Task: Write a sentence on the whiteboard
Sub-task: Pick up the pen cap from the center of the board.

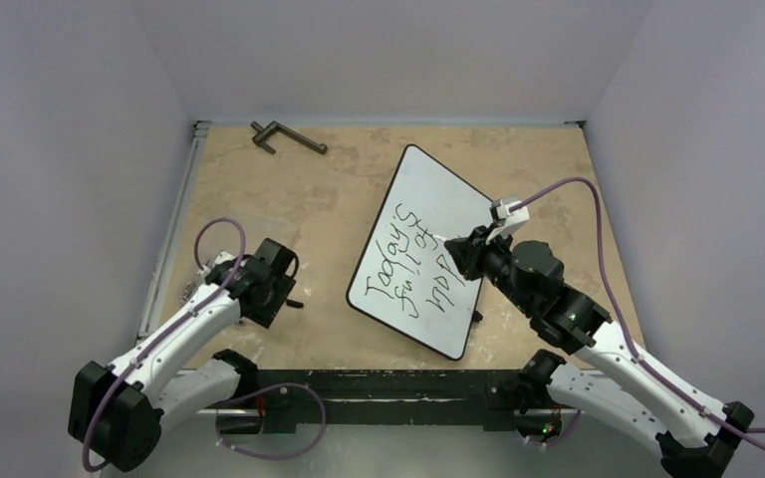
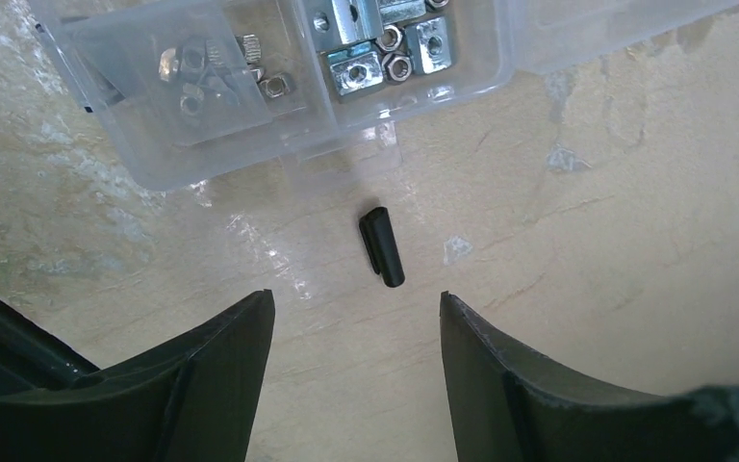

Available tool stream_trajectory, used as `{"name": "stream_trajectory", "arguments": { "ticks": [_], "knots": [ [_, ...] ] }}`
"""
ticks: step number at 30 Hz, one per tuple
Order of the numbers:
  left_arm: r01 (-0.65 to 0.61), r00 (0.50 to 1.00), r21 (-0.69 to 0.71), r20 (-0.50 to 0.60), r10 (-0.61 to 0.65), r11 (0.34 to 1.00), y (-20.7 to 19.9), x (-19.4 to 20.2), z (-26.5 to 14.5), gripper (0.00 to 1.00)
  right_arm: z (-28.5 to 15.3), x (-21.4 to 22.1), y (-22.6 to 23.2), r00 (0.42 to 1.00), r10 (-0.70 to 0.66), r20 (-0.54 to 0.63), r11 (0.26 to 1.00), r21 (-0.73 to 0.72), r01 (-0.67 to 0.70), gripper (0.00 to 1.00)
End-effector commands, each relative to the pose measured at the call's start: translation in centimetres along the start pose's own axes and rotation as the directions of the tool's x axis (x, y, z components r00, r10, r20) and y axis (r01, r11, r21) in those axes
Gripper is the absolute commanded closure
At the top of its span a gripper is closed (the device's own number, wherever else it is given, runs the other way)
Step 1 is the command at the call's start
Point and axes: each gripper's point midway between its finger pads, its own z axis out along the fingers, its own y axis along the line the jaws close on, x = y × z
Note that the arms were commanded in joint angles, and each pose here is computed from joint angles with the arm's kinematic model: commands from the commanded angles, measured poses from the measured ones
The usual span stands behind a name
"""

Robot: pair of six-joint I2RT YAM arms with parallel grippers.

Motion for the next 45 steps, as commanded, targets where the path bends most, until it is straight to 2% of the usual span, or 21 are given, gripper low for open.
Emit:
{"name": "stream_trajectory", "arguments": {
  "ticks": [1,6,15,22,28,36,42,45],
  "knots": [
    [0.095,0.995,-0.025,0.025,-0.095,0.995,-0.7,-0.2,1.0,0.38,-0.4,-2.4,0.7,0.998,0.022,0.057,1.000,-0.020,-0.020,1.00],
    [0.115,0.993,-0.041,0.034,-0.114,0.993,-1.1,0.0,2.2,0.43,-0.3,-2.2,0.6,0.999,0.014,0.050,1.000,-0.016,-0.013,1.00],
    [0.090,0.996,-0.083,0.028,-0.088,0.992,-1.3,0.8,4.2,0.46,0.0,-2.1,0.5,0.999,-0.001,0.048,1.000,-0.008,0.001,1.00],
    [0.081,0.996,-0.124,0.036,-0.077,0.989,-1.0,1.1,5.5,0.57,0.2,-2.1,0.5,0.999,-0.010,0.042,1.000,-0.005,0.011,1.00],
    [0.063,0.997,-0.142,0.053,-0.056,0.988,-1.1,0.9,5.8,0.61,0.5,-2.0,0.6,0.999,-0.012,0.035,1.000,-0.005,0.012,1.00],
    [0.032,0.998,-0.185,0.062,-0.021,0.982,-1.5,0.6,5.8,0.76,0.6,-2.3,0.7,0.999,-0.012,0.036,1.000,-0.006,0.012,1.00],
    [0.006,0.998,-0.197,0.059,0.006,0.980,-2.3,0.5,5.8,1.00,0.4,-2.4,0.6,0.999,-0.012,0.038,1.000,0.000,0.012,1.00],
    [0.002,0.999,-0.168,0.048,0.006,0.986,-2.5,0.8,5.9,1.00,0.2,-2.5,0.5,0.999,-0.011,0.039,1.000,0.003,0.010,1.00]
  ]
}}
